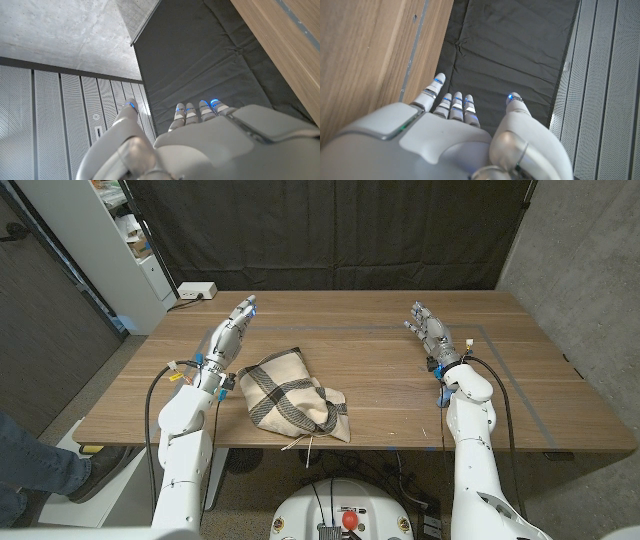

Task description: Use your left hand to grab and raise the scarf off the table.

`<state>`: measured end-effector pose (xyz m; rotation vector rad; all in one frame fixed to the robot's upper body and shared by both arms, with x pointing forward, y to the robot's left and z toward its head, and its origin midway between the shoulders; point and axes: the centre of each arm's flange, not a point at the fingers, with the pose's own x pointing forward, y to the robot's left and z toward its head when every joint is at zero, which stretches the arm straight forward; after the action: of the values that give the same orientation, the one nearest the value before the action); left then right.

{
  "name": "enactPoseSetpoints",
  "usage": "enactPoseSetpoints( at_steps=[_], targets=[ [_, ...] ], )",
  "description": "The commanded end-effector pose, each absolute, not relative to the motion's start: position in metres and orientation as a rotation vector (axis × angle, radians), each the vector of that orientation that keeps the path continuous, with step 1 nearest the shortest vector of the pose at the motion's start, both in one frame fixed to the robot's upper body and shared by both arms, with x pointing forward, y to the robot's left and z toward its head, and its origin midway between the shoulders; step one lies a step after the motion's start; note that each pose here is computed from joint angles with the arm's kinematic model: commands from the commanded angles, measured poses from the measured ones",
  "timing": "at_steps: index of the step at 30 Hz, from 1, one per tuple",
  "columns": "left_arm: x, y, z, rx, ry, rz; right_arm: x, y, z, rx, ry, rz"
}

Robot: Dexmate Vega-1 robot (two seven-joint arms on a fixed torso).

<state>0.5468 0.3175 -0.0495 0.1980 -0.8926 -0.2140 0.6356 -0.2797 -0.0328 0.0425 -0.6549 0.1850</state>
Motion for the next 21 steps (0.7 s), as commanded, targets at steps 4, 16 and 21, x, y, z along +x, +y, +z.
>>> enactPoseSetpoints(
  at_steps=[4, 16, 21],
  targets=[
    [0.529, 0.315, -0.050, 0.212, -0.975, -0.235, 0.636, -0.276, -0.031, 0.040, -0.656, 0.187],
    [0.521, 0.311, -0.049, 0.234, -1.029, -0.209, 0.642, -0.272, -0.034, 0.058, -0.659, 0.191],
    [0.518, 0.308, -0.050, 0.262, -1.029, -0.210, 0.642, -0.275, -0.032, 0.058, -0.662, 0.183]
  ],
)
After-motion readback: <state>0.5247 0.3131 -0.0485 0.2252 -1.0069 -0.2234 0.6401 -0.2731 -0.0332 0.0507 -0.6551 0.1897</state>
